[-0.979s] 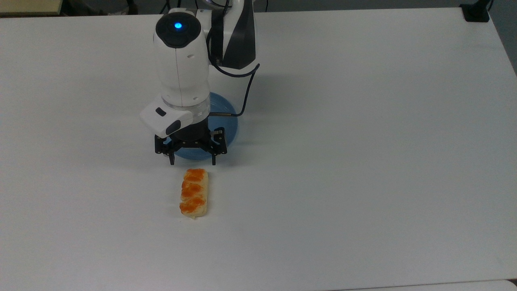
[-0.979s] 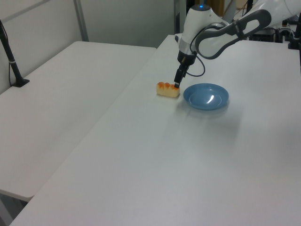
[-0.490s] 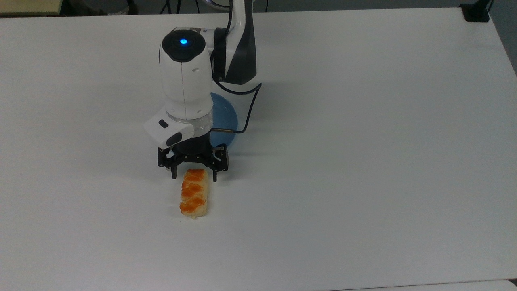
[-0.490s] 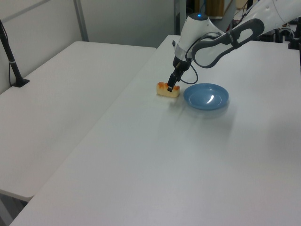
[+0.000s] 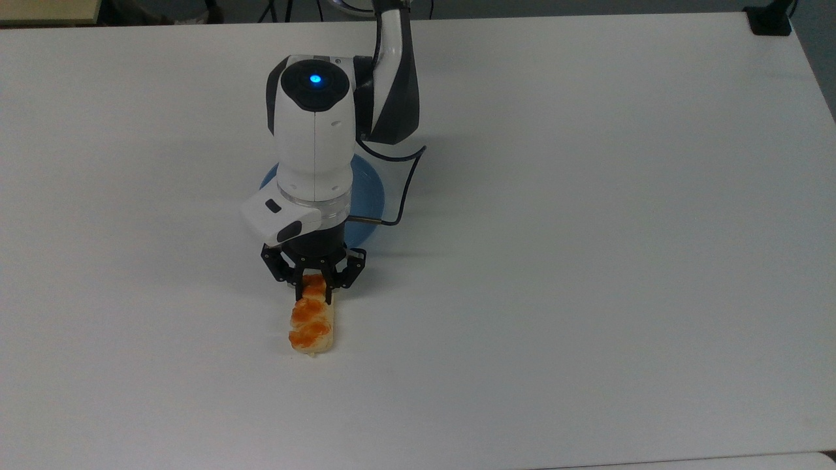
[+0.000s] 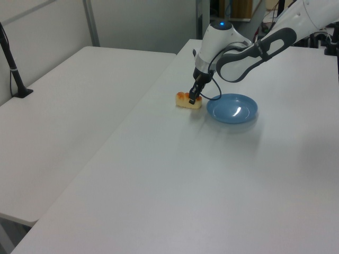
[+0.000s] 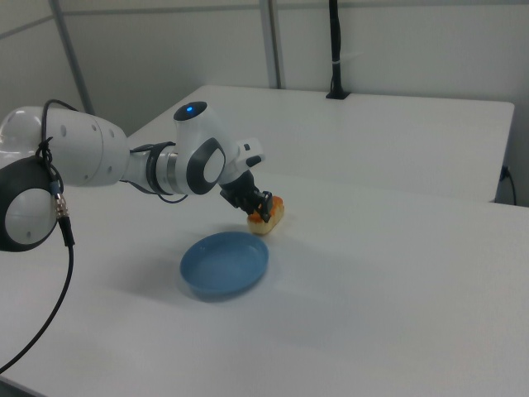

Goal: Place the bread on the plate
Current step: 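Lift the bread roll and carry it over the blue plate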

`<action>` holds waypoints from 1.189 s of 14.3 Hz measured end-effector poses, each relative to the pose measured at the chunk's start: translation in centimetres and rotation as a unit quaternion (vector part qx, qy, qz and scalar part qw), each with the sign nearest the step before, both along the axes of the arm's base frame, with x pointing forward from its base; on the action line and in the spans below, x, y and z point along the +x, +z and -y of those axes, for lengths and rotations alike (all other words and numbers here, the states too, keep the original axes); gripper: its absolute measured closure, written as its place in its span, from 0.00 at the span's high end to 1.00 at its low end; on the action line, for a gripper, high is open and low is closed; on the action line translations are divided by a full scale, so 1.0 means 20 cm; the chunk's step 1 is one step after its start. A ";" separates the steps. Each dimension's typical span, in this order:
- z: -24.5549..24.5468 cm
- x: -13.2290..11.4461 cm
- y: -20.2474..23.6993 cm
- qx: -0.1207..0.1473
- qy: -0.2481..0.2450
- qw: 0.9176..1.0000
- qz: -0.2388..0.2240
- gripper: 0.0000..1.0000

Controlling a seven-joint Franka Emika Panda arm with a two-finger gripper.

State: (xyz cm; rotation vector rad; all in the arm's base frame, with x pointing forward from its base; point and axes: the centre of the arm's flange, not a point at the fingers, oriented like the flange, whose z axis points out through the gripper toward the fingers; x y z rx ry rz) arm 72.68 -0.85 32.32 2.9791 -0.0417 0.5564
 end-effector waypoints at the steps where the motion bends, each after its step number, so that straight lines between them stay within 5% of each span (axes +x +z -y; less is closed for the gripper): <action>1: 0.00 0.01 0.03 -0.005 0.005 1.000 0.005 0.41; 5: 0.02 -0.03 0.25 -0.020 0.014 1.000 -0.010 0.41; 10: 0.06 -0.23 0.47 -0.042 0.055 0.993 -0.098 0.41; 17: 0.05 -0.56 0.33 -0.041 0.081 0.975 -0.201 0.41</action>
